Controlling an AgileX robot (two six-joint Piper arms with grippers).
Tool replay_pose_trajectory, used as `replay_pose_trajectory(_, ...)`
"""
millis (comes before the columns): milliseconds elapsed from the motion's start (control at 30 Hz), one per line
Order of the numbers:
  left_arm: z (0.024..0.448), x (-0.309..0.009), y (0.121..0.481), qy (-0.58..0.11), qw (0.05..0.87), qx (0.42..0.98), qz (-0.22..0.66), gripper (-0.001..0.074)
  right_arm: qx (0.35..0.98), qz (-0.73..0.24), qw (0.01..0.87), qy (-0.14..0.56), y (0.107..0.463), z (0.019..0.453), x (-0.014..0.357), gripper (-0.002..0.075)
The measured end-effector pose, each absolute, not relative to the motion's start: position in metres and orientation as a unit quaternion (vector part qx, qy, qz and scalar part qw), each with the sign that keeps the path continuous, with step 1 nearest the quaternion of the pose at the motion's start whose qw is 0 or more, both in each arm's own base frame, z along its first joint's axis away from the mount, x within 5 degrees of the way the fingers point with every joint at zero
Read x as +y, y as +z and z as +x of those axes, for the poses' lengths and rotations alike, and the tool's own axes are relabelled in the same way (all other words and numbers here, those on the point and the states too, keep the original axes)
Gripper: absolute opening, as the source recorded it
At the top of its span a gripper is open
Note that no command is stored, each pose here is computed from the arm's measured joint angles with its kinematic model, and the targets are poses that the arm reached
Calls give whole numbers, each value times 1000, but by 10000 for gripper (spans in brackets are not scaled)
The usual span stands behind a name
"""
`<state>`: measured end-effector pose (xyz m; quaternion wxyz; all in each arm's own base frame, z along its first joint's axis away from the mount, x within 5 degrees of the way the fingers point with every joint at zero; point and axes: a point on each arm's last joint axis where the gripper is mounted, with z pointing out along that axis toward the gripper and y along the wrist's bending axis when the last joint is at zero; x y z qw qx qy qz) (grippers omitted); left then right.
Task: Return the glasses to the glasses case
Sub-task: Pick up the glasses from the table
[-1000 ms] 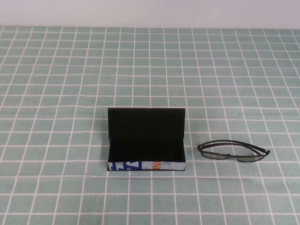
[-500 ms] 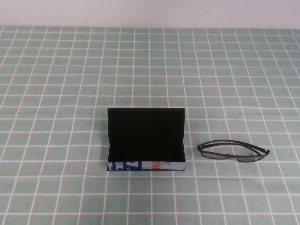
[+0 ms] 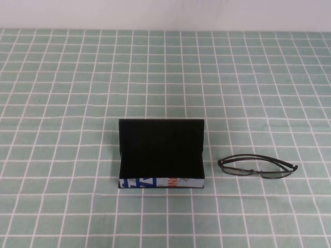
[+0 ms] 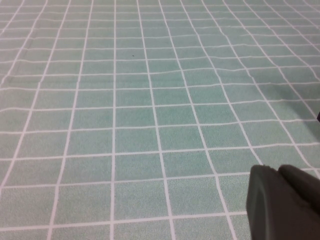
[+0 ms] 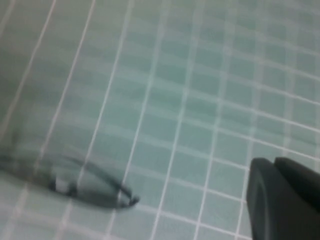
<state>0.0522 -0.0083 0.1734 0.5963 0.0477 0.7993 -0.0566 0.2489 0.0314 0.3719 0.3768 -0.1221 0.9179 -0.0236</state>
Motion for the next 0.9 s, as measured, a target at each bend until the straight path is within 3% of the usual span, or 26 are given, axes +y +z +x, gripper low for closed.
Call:
replay_pose_trajectory(167,52,-8,173,-57,596,799,48,-2,891,-356,275,-58,328,276,62,-14)
replay_pose_trajectory(333,52,-8,173,-57,596,799,48,-2,810,-540,219,-72,303,284,91,-14)
replay_pose_trajectory(733,52,-8,173,-57,596,799,48,-2,768,-610,197,-13,266,299,120,-10)
replay_pose_trajectory(800,52,-8,173,-57,596,799,48,-2,754,-626,198,4,262,300,124,15)
replay_pose_trajectory(900,52,-8,173,-57,596,799,48,-2,745,-633,211,20,262,300,129,116)
